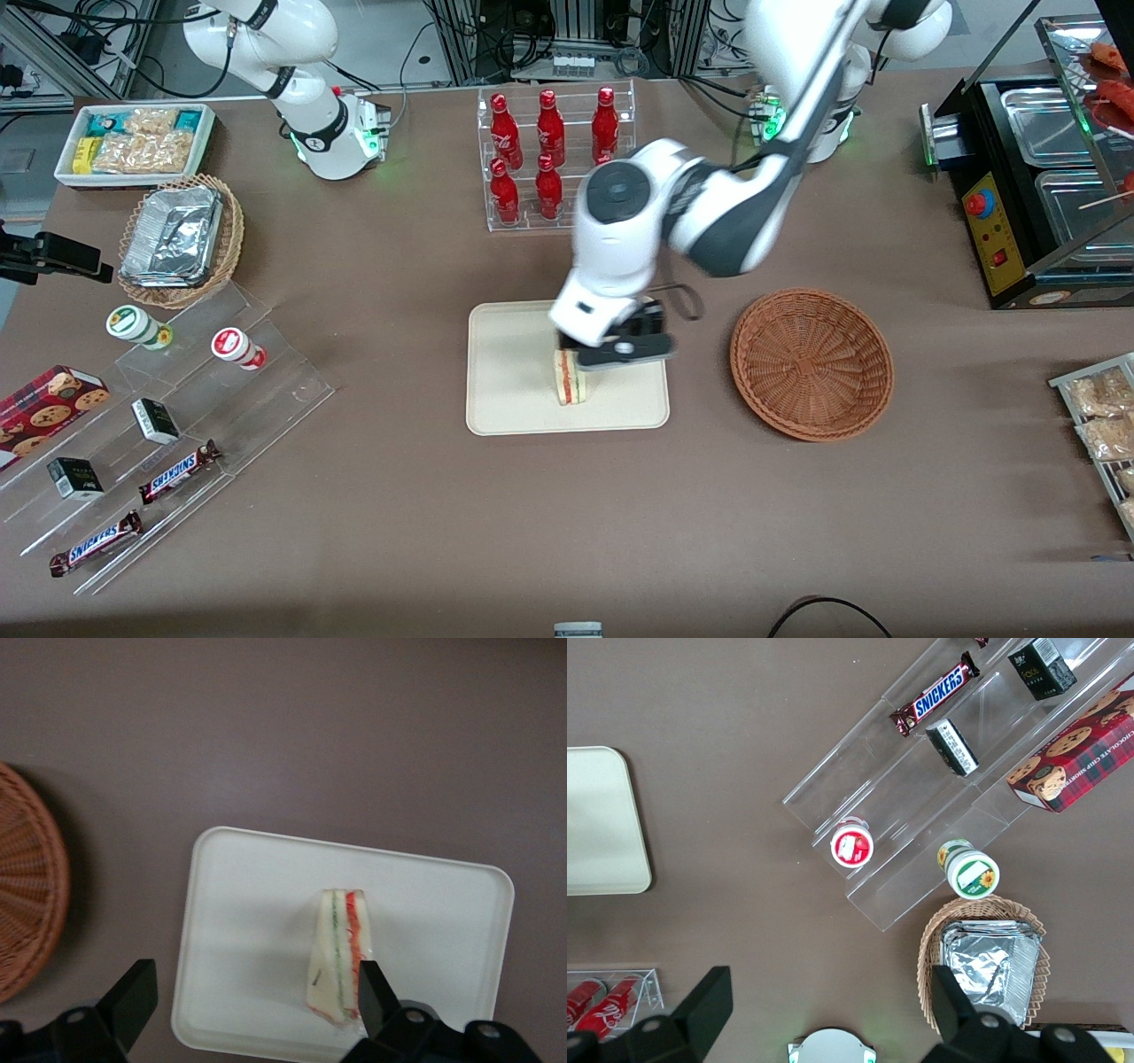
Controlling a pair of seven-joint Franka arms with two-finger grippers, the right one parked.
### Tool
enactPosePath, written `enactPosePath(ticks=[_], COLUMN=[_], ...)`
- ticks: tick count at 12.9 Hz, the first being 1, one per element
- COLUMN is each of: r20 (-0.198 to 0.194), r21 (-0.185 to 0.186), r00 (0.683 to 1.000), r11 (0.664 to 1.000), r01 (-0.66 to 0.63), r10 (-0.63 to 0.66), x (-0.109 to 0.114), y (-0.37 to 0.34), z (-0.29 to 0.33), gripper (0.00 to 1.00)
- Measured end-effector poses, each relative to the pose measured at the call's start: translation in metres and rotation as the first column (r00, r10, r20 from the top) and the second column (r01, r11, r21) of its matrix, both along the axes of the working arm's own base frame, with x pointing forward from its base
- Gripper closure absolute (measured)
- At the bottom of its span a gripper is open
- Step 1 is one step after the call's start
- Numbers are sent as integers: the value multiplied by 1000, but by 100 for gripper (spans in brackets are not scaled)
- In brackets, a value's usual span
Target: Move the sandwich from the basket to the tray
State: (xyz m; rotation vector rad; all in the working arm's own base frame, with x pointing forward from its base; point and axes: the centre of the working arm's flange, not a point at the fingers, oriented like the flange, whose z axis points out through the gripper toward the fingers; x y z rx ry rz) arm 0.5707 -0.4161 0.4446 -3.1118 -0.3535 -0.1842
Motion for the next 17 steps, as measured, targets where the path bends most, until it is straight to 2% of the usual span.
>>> enactPosePath(ticks=[2,4,5,8,11,12,14,17], r20=[10,-4,-15,-62,-101,-115,-125,-120], r21=[7,27,24,16,11,-1,-40,-47], r00=[999,999,999,997,984,976,960,956], r11=[999,999,999,999,989,982,968,964], r01=[-49,-42,-33,38,146,187,247,263], r10=[49,42,33,-37,-145,-186,-250,-267], x=[26,35,35,28,22,20,12,-1], y=[74,148,182,285,342,357,384,391], z=[36,69,86,132,139,138,135,142], gripper=[0,0,0,0,0,0,0,0])
